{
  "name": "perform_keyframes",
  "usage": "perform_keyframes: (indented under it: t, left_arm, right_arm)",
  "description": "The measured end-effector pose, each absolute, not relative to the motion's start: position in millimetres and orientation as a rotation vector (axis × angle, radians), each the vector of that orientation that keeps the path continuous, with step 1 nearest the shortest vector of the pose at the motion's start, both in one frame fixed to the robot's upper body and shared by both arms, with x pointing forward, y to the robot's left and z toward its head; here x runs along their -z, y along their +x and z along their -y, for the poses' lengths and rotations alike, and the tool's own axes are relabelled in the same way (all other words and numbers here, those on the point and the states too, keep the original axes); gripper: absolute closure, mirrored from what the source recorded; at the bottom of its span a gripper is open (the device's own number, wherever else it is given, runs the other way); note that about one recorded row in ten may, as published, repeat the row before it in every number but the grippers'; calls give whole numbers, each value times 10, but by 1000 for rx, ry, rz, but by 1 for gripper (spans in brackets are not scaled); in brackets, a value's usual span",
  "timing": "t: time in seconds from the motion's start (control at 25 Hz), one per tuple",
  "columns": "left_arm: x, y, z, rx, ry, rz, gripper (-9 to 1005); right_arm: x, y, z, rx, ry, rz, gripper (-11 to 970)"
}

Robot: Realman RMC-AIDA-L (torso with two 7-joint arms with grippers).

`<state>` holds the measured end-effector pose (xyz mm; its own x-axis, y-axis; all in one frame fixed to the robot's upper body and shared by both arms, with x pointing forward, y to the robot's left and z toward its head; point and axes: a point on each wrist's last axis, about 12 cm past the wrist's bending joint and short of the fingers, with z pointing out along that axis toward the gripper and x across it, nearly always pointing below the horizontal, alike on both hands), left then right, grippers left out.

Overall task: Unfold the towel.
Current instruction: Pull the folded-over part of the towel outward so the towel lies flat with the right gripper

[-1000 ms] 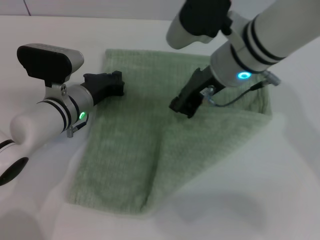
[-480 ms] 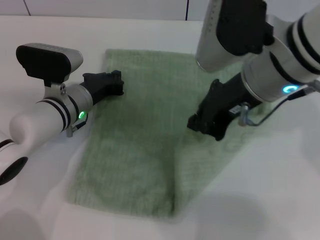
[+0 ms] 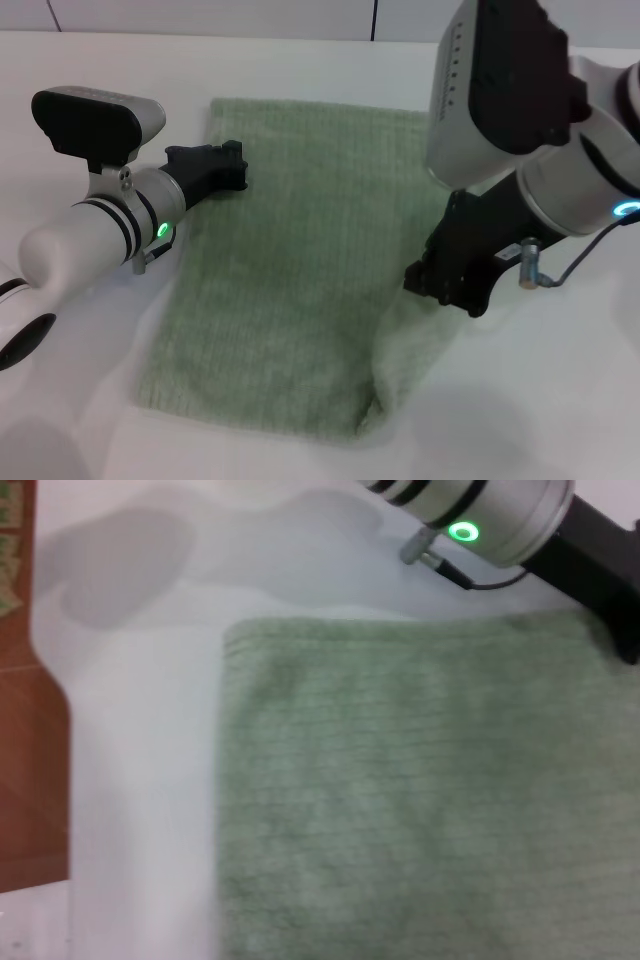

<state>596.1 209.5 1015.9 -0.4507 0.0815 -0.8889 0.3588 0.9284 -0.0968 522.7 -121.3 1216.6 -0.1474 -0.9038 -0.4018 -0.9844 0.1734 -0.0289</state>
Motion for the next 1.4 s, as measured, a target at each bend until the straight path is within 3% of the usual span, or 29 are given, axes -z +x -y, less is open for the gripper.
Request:
perform_keyframes:
  t: [0.16,0.36,0.72,1.0,1.4]
  left_arm:
    - [-10160,5963,-2100,328,316,-2026,998]
    - [-10161,5964,-2102,328,316,-2026,998]
    - [-10164,5965,-2097,328,320,-2024,997]
    - [-10164,5965,-2106,327,319,-2023,997]
    - [-10178,5977,-2107,328,315,-2017,997]
  right_arm:
    - [-12163,5184,1213,-300,-1797,-2149,943]
    - [-11923,5100,1097,-273,-1898,-2242,943]
    - [-11755,4976,955,-196,-2006,-2326,942]
    - [-11733,4913,861,-170,-2107,-2347,941]
    - [-11619,5001,881,-14,-2213,-2433,941]
